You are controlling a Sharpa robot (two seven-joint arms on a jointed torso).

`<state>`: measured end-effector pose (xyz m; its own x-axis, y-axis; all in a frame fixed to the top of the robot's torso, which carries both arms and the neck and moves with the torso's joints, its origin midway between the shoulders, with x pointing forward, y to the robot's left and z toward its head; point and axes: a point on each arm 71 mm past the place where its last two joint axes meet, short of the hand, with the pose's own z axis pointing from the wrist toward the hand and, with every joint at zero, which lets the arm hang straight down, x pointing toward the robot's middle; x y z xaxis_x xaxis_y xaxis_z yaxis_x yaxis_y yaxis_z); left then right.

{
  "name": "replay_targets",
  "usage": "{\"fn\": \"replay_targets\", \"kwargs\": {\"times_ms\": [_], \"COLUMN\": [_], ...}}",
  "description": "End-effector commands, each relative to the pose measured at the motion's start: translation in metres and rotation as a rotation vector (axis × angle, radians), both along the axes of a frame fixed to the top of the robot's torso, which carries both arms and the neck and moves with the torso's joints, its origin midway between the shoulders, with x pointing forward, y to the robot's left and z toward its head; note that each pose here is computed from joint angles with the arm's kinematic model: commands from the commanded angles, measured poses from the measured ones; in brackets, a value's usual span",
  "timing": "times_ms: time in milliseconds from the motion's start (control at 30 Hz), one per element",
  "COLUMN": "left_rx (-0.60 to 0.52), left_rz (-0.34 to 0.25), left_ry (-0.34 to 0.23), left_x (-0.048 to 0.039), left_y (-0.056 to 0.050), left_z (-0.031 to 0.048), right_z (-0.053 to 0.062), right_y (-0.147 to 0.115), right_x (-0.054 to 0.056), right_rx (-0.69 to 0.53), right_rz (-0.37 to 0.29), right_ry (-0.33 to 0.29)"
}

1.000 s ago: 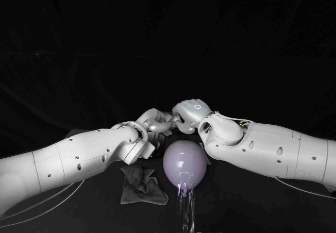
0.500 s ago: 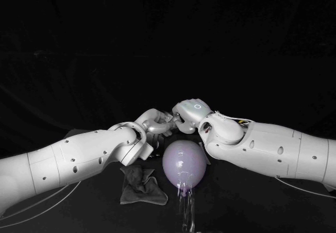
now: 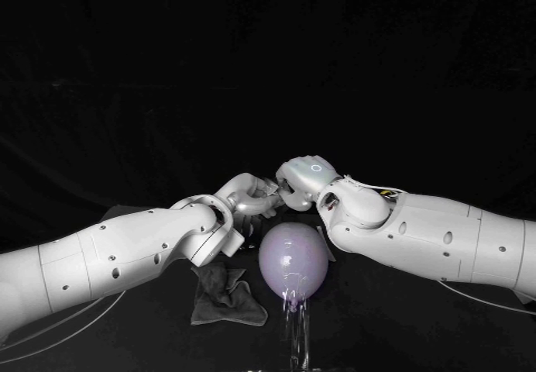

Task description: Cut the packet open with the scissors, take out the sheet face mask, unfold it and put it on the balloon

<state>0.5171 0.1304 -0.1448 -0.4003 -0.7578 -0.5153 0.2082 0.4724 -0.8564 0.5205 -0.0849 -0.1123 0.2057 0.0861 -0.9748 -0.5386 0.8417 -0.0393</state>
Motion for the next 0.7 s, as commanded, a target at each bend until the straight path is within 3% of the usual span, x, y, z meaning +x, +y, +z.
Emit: {"fn": "replay_targets", "kwargs": {"times_ms": [33, 333, 700], "left_rx": [-0.021, -0.026, -0.052], "left_rz": [-0.079, -0.061, -0.014], "left_ry": [-0.056, -0.050, 0.020], "left_x": [-0.0054, -0.0034, 0.0040], "left_y": [-0.011, -0.005, 0.004], "left_z": [0.0083, 0.0077, 0.0025], "right_z": [-0.002, 0.002, 0.013], "right_y": [-0.002, -0.006, -0.014], "right_x": [0.001, -0.003, -0.026], "right_rx": [-0.010, 0.022, 0.153], "right_rz": [-0.010, 0.006, 0.111], "right_ry": [-0.007, -0.055, -0.135]}}
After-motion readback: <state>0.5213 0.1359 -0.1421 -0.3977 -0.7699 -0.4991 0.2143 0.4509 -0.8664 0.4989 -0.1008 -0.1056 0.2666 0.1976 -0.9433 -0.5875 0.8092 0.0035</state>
